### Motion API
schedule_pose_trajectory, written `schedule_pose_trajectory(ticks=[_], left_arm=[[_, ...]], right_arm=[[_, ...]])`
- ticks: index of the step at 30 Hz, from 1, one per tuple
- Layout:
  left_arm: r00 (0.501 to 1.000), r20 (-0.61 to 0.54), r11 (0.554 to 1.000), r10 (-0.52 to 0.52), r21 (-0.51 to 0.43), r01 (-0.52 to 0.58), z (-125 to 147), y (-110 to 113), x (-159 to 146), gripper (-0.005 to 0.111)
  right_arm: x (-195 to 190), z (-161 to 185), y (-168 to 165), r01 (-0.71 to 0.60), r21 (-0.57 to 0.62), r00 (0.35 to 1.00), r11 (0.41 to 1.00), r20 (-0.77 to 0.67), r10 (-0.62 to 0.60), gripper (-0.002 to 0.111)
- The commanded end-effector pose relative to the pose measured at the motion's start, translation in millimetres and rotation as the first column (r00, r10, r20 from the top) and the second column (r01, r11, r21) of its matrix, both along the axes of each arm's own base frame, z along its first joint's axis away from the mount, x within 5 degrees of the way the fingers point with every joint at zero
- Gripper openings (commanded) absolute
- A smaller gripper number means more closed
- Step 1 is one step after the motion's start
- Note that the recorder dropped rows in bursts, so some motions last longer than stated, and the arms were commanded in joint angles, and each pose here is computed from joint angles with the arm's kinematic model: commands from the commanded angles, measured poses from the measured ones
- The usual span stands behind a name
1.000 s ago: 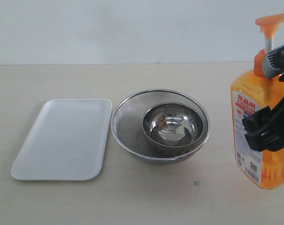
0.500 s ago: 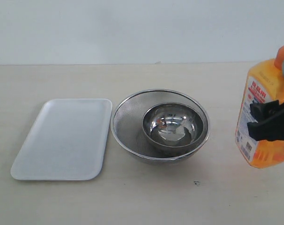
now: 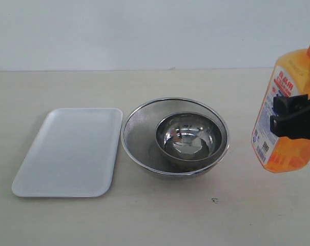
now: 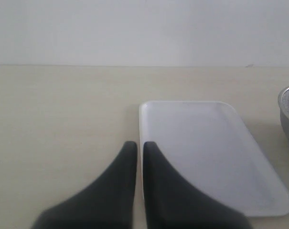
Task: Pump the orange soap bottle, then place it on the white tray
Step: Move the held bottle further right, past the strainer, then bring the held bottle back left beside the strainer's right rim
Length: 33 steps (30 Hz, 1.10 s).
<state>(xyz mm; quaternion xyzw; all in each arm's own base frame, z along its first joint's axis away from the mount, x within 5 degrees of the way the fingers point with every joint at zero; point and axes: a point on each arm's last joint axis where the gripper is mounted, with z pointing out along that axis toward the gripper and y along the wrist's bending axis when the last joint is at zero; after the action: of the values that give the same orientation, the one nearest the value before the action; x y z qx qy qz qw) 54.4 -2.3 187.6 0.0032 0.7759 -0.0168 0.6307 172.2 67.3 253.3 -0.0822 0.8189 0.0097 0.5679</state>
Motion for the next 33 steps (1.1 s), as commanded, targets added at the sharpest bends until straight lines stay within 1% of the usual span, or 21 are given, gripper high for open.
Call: schedule_pose_trajectory(ticks=[1, 5, 8, 11, 17, 21, 25, 33], left_arm=[[1.000, -0.002, 1.000, 0.001, 0.003, -0.001, -1.1, 0.1, 0.0, 0.005], [1.000, -0.002, 1.000, 0.001, 0.003, -0.001, -1.1, 0.1, 0.0, 0.005], [1.000, -0.002, 1.000, 0.001, 0.003, -0.001, -1.1, 0.1, 0.0, 0.005], [1.000, -0.002, 1.000, 0.001, 0.003, -0.001, -1.1, 0.1, 0.0, 0.005], [1.000, -0.002, 1.000, 0.001, 0.003, -0.001, -1.1, 0.1, 0.0, 0.005], [1.000, -0.002, 1.000, 0.001, 0.003, -0.001, -1.1, 0.1, 0.0, 0.005], [1.000, -0.002, 1.000, 0.001, 0.003, -0.001, -1.1, 0.1, 0.0, 0.005], [1.000, -0.002, 1.000, 0.001, 0.003, -0.001, -1.1, 0.1, 0.0, 0.005]], right_arm=[[0.2, 10.0, -3.9, 0.022, -0.023, 0.998, 0.999, 0.065, -0.021, 0.000], [2.6, 6.4, -2.5, 0.024, -0.035, 0.999, 0.999, 0.049, -0.022, 0.000], [12.5, -2.0, 1.5, 0.044, -0.075, 0.999, 0.996, 0.012, -0.043, 0.000], [17.7, -5.1, 5.3, 0.039, -0.087, 0.999, 0.995, -0.008, -0.040, 0.000], [30.2, -3.1, 10.9, 0.054, -0.117, 0.998, 0.992, -0.009, -0.056, 0.000], [42.5, -1.5, 9.6, 0.049, -0.146, 0.998, 0.988, -0.024, -0.053, 0.000], [54.0, 0.5, 12.7, 0.012, -0.182, 0.999, 0.983, -0.039, -0.019, 0.000], [80.2, -3.0, 27.4, -0.018, -0.236, 0.998, 0.972, -0.066, 0.002, 0.000]])
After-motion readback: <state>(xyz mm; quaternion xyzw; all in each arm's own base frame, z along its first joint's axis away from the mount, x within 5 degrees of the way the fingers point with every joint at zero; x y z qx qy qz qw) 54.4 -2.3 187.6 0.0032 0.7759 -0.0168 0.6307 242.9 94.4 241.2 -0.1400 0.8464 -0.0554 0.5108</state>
